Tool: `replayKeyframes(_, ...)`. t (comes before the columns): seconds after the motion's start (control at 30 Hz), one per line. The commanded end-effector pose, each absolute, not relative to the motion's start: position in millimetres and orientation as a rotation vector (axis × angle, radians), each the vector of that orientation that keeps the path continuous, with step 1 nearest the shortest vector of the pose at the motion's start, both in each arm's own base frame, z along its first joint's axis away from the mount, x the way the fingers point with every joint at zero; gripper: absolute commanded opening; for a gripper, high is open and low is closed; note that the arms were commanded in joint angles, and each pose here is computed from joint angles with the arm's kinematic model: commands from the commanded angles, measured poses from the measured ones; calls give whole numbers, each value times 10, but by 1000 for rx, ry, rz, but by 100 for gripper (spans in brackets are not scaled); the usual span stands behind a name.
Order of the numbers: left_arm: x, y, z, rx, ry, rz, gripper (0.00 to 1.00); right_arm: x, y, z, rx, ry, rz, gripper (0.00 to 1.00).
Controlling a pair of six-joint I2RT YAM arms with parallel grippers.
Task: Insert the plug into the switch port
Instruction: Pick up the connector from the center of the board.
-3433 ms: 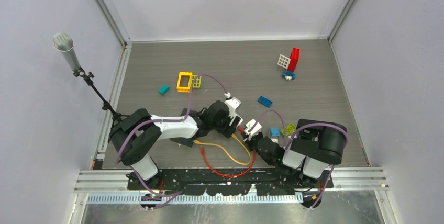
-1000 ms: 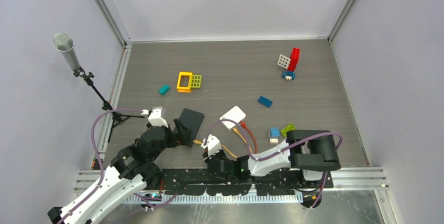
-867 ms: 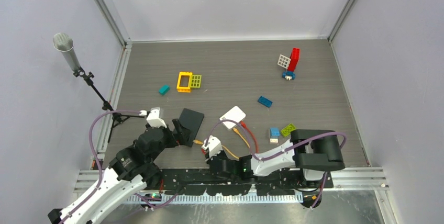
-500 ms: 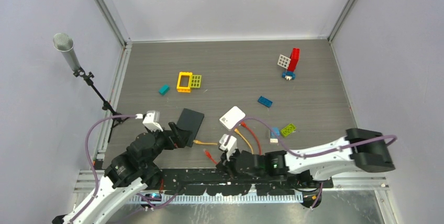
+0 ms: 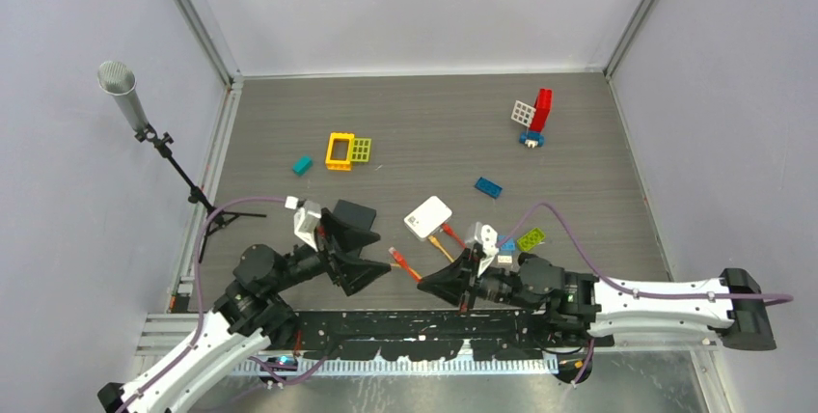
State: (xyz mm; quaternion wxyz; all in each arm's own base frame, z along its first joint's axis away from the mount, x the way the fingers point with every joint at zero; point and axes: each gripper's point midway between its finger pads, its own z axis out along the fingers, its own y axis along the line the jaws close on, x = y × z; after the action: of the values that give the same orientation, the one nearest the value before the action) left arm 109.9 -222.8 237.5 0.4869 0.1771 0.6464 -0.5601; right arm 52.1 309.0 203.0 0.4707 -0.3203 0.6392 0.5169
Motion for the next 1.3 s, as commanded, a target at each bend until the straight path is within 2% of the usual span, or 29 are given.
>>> replayKeyframes(0.0, 659, -2313, 2908, 758, 1104, -1469, 97, 327, 3048, 2488, -830, 1390, 1425, 0)
replayKeyframes(0.23, 515, -2253, 3010, 858, 774, -1372, 93, 36, 2975, 2619, -1007, 1318, 1504, 0)
replayKeyframes(0.33, 439, -2264, 3031, 928, 714, -1348, 91, 5, 2956, 2681, -1013, 1296, 1520, 0)
replayKeyframes(0.47, 370, -2353, 2937, 1037, 682, -1350, 83, -43, 2942, 2748, -1029, 1268, 1543, 0)
replayKeyframes(0.67, 238, -2521, 2807, 1202, 640, -1384, 81, -65, 2939, 2782, -1040, 1264, 1550, 0)
replayKeyframes(0.8, 169, -2580, 2798, 1257, 613, -1410, 71, -58, 2940, 2778, -1040, 1272, 1545, 0)
replayKeyframes(0.93, 115, -2573, 2840, 1263, 583, -1414, 67, -29, 2940, 2733, -1033, 1293, 1529, 0)
replayKeyframes(1.27, 83, -2588, 2751, 1281, 608, -1436, 48, 33, 2955, 2651, -1008, 1318, 1502, 0)
